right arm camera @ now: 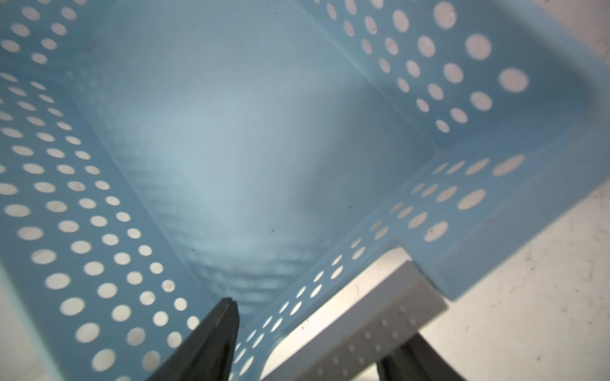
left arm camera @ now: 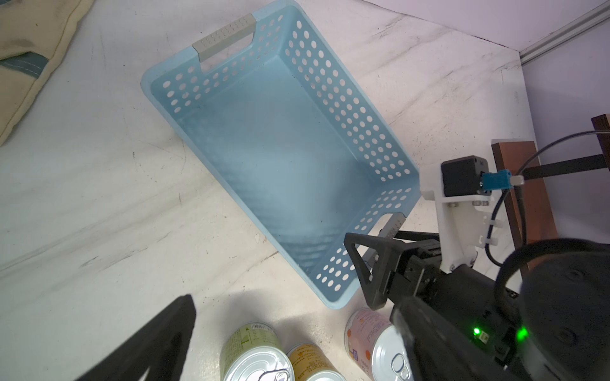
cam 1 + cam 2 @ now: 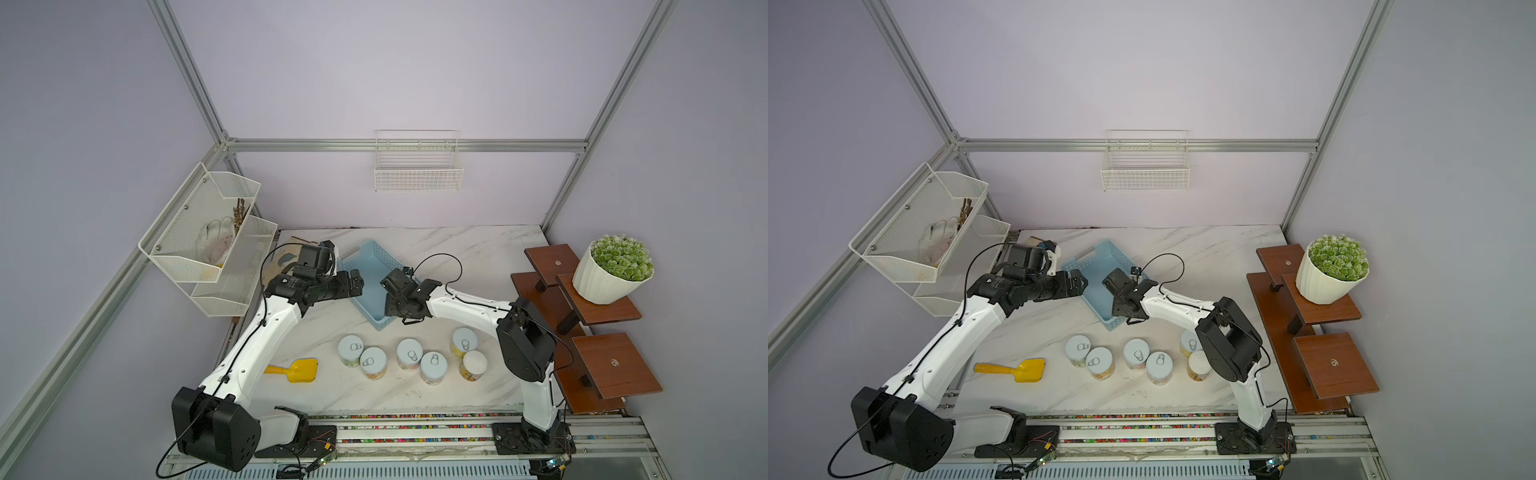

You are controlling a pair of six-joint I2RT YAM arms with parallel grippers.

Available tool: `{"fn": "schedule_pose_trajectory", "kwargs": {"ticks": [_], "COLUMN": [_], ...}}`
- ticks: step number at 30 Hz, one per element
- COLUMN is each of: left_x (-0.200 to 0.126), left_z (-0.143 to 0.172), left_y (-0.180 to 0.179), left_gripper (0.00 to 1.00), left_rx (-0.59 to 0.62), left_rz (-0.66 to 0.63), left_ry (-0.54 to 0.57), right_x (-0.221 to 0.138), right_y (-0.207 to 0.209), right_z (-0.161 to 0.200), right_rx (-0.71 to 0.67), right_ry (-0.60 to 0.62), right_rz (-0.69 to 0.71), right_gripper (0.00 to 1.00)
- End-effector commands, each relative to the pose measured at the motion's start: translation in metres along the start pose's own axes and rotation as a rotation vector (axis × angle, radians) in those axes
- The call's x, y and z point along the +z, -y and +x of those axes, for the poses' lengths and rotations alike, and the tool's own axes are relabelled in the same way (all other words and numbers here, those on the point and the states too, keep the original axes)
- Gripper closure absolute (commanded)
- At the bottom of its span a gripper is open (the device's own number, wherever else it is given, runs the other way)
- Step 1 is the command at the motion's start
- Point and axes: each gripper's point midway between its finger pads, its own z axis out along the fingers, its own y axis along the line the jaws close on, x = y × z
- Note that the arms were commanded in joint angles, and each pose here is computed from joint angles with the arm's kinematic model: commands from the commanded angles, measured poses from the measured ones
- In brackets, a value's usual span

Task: Put the canned food in the basket
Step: Adjust the basket at the center of the board.

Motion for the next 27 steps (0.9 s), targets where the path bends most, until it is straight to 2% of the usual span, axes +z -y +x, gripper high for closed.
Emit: {"fn": "schedule_pose_trajectory", "kwargs": {"ticks": [1, 7, 12, 16, 18, 24, 27], "left_x": [-0.003, 0.006, 0.017, 0.025, 0.042, 0.065, 0.07], "left_z": [-0.006, -0.004, -0.002, 0.0, 0.008, 0.03, 0.041], "left_y": [-0.002, -0.006, -0.02, -0.044, -0.052, -0.042, -0.037], "left_gripper": [0.0, 0.0, 0.0, 0.0, 0.0, 0.0, 0.0], "left_rx": [-0.002, -0.007, -0.021, -0.064, -0.078, -0.102, -0.11], "left_rz": [-0.007, -0.025, -0.099, -0.222, -0.254, -0.168, -0.129], "left_ry": [0.023, -0.003, -0.019, -0.037, -0.086, -0.186, -0.199], "right_x": [-0.006, -0.006, -0.009, -0.013, -0.014, -0.018, -0.02], "right_y": [0.026, 0.057, 0.091, 0.115, 0.123, 0.15, 0.144], "right_z": [-0.006, -0.021, -0.035, -0.044, -0.045, -0.045, -0.045], "right_rx": [-0.029, -0.026, -0.003, -0.006, -0.006, 0.03, 0.003], "right_ry": [0.01, -0.001, -0.008, -0.011, -0.015, -0.02, -0.014], "right_rz": [0.121, 0.16, 0.187, 0.204, 0.208, 0.228, 0.158], "right_gripper": [0.44, 0.54, 0.55, 0.54, 0.53, 0.52, 0.43]}}
